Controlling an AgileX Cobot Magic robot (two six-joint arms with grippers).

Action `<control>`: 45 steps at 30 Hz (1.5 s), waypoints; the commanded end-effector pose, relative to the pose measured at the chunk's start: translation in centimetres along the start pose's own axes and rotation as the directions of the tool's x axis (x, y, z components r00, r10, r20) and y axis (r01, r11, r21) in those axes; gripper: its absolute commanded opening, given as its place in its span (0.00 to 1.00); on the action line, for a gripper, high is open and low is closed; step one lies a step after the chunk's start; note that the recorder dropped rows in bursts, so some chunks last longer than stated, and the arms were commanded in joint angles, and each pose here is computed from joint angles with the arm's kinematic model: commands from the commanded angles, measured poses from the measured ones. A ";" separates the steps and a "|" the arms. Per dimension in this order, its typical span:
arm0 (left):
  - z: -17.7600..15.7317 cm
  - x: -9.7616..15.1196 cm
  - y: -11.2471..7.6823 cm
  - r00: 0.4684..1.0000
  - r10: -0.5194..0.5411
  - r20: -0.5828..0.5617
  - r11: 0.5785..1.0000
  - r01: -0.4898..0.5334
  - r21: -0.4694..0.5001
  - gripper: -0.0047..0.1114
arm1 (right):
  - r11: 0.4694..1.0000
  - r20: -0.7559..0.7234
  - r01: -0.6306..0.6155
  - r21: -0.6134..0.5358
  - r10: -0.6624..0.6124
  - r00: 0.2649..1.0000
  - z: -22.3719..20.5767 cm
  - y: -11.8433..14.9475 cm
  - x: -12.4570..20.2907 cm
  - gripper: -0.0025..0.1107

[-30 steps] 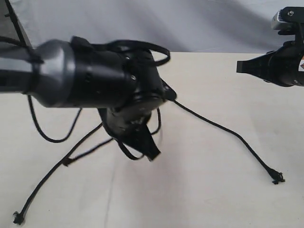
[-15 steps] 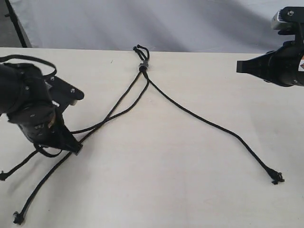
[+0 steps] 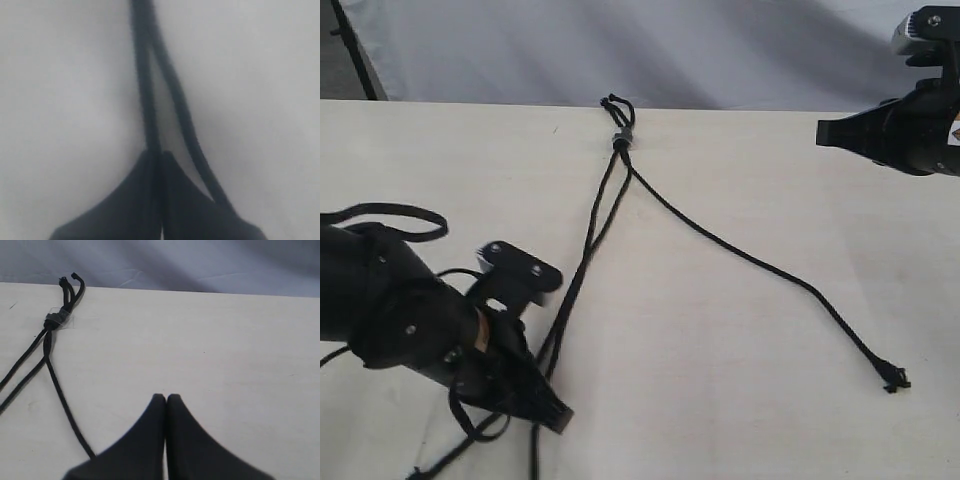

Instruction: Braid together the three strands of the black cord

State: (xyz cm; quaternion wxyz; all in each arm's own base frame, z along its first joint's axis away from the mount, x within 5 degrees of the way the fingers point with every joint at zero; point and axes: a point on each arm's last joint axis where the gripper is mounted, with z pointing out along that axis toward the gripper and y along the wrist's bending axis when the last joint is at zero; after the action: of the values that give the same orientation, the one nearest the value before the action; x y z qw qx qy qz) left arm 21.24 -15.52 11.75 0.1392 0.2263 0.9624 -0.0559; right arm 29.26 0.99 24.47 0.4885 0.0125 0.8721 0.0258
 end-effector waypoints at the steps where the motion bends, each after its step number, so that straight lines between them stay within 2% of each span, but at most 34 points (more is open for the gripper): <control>1: -2.2 -0.4 -2.5 0.997 0.078 0.010 0.996 -0.079 0.047 0.04 | 1.000 0.006 0.001 0.003 -0.001 1.000 -0.1 -0.2 0.0 0.03; 4: -6.3 -1.4 -1.4 0.984 0.072 0.165 0.997 -0.076 0.018 0.04 | 1.000 0.004 0.001 0.004 -0.001 1.000 -0.1 -0.2 0.0 0.03; 8: -11.0 -1.2 3.4 0.959 -0.052 0.278 0.995 0.074 -0.069 0.04 | 1.000 0.004 -0.002 0.004 0.002 1.000 -0.1 -0.2 0.0 0.03; 11: -11.1 -0.4 6.6 0.947 -0.167 0.275 0.973 0.203 -0.110 0.04 | 1.000 0.004 -0.004 0.004 0.004 1.000 -0.1 -0.2 0.0 0.03; 14: -9.4 1.2 8.5 0.922 -0.232 0.310 0.953 0.279 -0.116 0.04 | 1.000 0.004 -0.004 0.004 0.004 1.000 -0.1 -0.2 0.0 0.03; 16: -7.8 2.3 9.1 0.907 -0.247 0.341 0.949 0.298 -0.104 0.04 | 1.000 0.004 -0.004 0.004 0.004 1.000 -0.1 -0.2 0.0 0.03; 19: -6.1 2.9 9.4 0.903 -0.276 0.330 0.942 0.321 -0.093 0.04 | 1.000 0.002 -0.003 0.005 0.003 1.000 -0.1 -0.2 0.0 0.03; 24: -3.4 3.4 9.6 0.926 -0.308 0.218 0.936 0.336 -0.103 0.04 | 1.000 -0.045 -0.009 0.022 0.010 0.999 -0.1 -0.3 0.5 0.03; 28: -2.2 3.7 9.7 0.934 -0.316 0.164 0.935 0.336 -0.110 0.06 | 1.000 -0.092 -0.024 0.006 0.025 0.995 -0.2 0.9 0.7 0.03; 32: -1.6 3.8 9.7 0.932 -0.329 0.150 0.932 0.346 -0.107 0.29 | 0.998 -0.150 0.033 -0.055 -0.041 0.988 -0.6 4.0 0.7 0.03; 36: -1.6 3.7 9.7 0.925 -0.345 0.161 0.926 0.364 -0.102 0.51 | 0.983 -0.220 0.103 -0.149 -0.135 0.966 -1.0 8.4 0.9 0.03; 38: -1.6 3.6 9.7 0.924 -0.345 0.166 0.926 0.363 -0.100 0.56 | 0.970 -0.244 0.138 -0.199 -0.185 0.952 -0.9 10.5 1.5 0.09; 42: -1.6 3.7 9.7 0.919 -0.361 0.159 0.920 0.378 -0.100 0.59 | 0.941 -0.313 0.171 -0.293 -0.263 0.912 -0.4 14.9 3.6 0.36; 45: -1.6 3.9 9.7 0.921 -0.363 0.144 0.919 0.379 -0.105 0.59 | 0.920 -0.390 0.175 -0.351 -0.314 0.865 -0.4 17.8 6.2 0.51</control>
State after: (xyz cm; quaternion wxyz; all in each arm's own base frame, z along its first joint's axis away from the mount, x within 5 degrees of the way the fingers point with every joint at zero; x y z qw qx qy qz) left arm 22.17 -5.14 11.87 0.2077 0.0373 0.9770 -0.0320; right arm 26.76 16.69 22.06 0.3187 -0.1624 0.9293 0.0919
